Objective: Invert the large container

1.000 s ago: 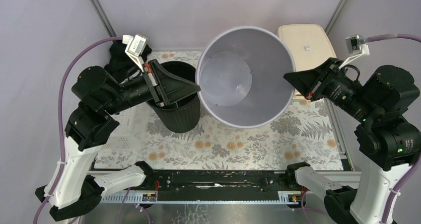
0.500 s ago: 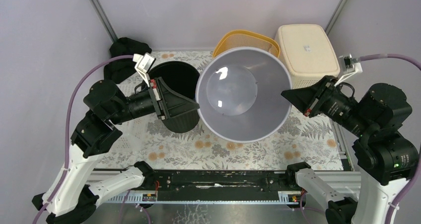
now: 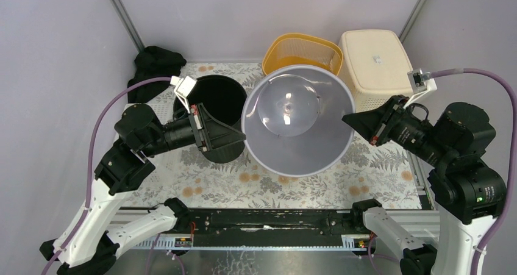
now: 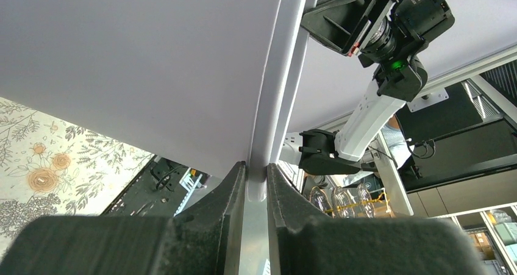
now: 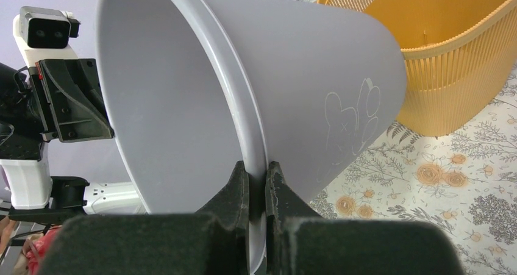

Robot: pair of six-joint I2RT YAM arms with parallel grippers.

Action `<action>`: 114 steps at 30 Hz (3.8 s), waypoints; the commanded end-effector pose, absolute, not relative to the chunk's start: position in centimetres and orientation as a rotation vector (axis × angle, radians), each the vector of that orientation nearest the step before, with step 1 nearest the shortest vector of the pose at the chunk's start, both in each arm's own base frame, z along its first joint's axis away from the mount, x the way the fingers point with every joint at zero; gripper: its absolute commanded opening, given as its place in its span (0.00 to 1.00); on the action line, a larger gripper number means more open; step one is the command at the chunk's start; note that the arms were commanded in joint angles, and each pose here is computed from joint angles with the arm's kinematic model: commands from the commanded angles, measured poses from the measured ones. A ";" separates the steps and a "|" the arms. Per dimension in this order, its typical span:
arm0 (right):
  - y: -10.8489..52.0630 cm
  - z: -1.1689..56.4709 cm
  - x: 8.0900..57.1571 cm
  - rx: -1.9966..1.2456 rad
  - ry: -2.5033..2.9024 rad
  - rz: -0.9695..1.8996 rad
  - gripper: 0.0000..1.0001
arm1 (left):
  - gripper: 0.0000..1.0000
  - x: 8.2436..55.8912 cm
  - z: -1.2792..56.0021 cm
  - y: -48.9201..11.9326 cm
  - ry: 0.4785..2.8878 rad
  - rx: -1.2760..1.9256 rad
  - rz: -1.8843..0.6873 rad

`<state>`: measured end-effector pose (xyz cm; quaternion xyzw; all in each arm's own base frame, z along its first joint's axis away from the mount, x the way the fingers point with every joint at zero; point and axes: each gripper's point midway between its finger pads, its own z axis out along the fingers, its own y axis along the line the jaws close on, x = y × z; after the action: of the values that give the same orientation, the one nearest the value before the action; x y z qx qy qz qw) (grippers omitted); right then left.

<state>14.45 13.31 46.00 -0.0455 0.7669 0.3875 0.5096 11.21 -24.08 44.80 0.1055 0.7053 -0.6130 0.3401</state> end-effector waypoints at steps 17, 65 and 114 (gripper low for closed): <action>15.3 48.8 12.7 -0.094 1.843 1.155 0.00 | 0.17 12.2 46.7 -24.0 1.838 0.268 -1.542; 11.0 30.6 22.0 0.155 2.347 0.622 0.00 | 0.17 21.2 28.8 -31.9 2.290 0.198 -1.452; 5.4 30.4 26.2 0.305 2.326 0.378 0.00 | 0.16 25.6 28.0 -37.9 2.338 0.350 -1.413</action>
<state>26.84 2.39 27.62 0.1342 0.9242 0.0693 0.3507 29.47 -35.51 27.60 0.0691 0.8459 -0.4789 0.2243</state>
